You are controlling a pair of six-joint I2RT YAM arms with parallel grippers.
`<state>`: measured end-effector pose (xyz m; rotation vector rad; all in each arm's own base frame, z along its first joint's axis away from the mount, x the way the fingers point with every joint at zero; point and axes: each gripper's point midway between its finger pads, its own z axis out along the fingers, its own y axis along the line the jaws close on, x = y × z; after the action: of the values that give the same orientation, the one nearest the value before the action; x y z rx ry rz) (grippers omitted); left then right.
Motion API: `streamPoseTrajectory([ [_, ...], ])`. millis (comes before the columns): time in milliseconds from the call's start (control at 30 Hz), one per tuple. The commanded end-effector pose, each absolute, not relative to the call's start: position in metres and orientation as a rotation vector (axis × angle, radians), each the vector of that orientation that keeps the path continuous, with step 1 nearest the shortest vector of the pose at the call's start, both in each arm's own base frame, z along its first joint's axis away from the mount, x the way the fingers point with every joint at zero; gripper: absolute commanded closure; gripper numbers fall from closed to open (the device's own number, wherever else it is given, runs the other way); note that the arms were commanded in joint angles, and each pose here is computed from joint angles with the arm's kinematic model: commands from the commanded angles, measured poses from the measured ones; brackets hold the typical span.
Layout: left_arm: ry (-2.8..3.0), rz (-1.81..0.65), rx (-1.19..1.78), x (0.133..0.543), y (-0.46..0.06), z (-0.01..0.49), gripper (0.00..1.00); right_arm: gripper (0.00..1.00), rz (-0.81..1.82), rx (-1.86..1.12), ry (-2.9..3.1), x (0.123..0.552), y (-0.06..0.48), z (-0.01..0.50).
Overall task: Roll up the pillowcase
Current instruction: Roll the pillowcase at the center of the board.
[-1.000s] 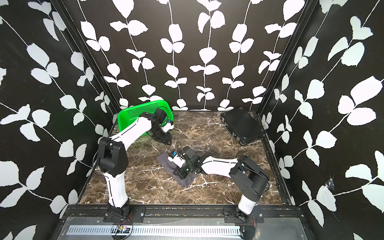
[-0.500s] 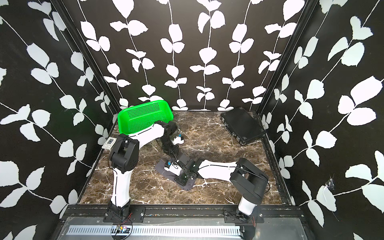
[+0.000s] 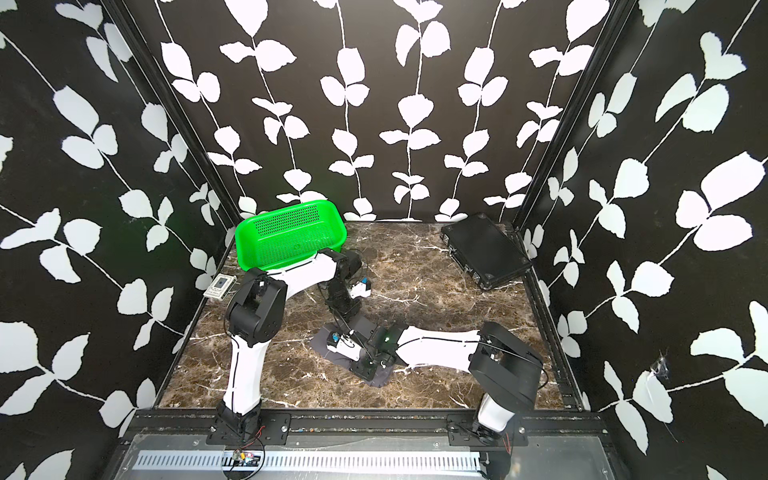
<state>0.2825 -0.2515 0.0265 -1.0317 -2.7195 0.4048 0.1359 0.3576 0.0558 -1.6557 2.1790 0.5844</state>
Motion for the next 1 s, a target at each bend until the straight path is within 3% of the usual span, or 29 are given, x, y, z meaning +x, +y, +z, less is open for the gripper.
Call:
streamPoseTrajectory([
  [0,-2.724,0.348,-1.065,0.286,-0.252,0.024,0.64,0.9,0.522,-1.667,2.227,0.128,0.342,0.049],
  [500,-2.647,0.073,-1.106,0.277,-0.217,0.0,0.66,0.9,0.875,-1.29,2.371,0.121,0.339,0.078],
  [967,-2.735,0.248,-1.119,0.304,-0.248,0.03,0.59,0.89,1.335,-1.124,2.419,0.141,0.346,0.085],
])
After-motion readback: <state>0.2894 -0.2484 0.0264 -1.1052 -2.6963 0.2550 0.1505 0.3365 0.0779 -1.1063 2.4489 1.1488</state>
